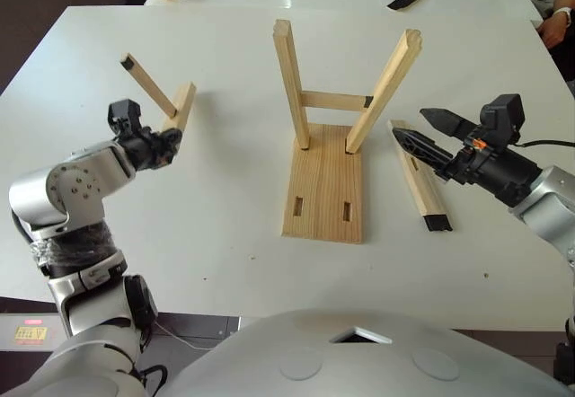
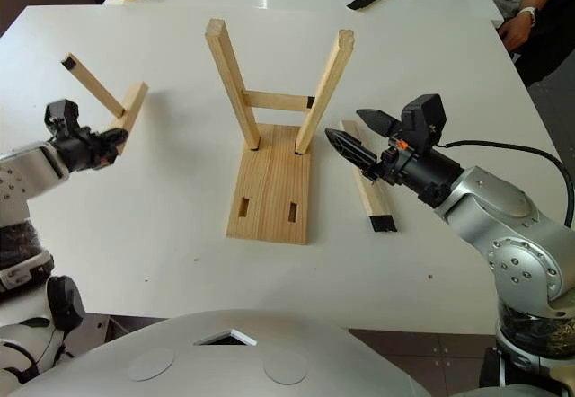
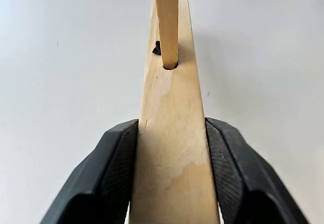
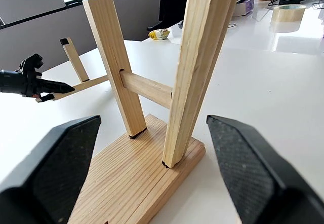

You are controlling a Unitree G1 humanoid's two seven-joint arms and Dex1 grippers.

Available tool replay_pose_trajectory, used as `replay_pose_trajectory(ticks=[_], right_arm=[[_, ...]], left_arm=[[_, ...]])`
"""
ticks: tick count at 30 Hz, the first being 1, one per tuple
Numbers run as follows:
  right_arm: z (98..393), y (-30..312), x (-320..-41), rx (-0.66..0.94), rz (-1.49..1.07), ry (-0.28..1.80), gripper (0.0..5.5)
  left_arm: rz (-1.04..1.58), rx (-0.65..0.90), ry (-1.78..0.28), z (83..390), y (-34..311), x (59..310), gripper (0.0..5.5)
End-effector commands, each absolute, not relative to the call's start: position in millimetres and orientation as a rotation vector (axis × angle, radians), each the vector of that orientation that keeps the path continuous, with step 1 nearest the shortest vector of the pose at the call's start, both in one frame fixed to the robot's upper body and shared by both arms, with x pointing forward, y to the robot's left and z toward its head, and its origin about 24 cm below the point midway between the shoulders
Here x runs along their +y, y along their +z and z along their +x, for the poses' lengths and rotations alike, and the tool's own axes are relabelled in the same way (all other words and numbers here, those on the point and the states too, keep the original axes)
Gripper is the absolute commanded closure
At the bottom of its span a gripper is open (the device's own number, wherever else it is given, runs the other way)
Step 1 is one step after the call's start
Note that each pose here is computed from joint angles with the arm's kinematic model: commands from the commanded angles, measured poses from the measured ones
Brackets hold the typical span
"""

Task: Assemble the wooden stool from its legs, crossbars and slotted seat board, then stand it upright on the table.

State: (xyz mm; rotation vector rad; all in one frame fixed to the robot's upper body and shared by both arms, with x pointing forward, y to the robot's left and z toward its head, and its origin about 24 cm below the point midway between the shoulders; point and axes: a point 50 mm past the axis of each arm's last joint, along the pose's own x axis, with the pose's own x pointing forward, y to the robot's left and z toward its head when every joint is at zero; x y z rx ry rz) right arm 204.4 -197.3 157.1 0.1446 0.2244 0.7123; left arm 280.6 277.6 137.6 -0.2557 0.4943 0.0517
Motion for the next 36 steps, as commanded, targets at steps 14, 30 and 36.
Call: replay_pose_trajectory(ticks=[14, 30, 36], right_arm=[[232, 210, -215, -0.062, 0.323, 0.858, 1.64], [238, 268, -191, 0.062, 0.212, 1.409, 1.64], [247, 271, -181, 0.120, 0.192, 1.493, 1.64]], left_arm=[[-0.369, -0.269, -0.797, 270, 264, 194, 3.49], [-0.322, -0.126, -1.393, 224, 249, 145, 3.49], [-0.333, -0.091, -1.457, 214, 240, 136, 3.49]])
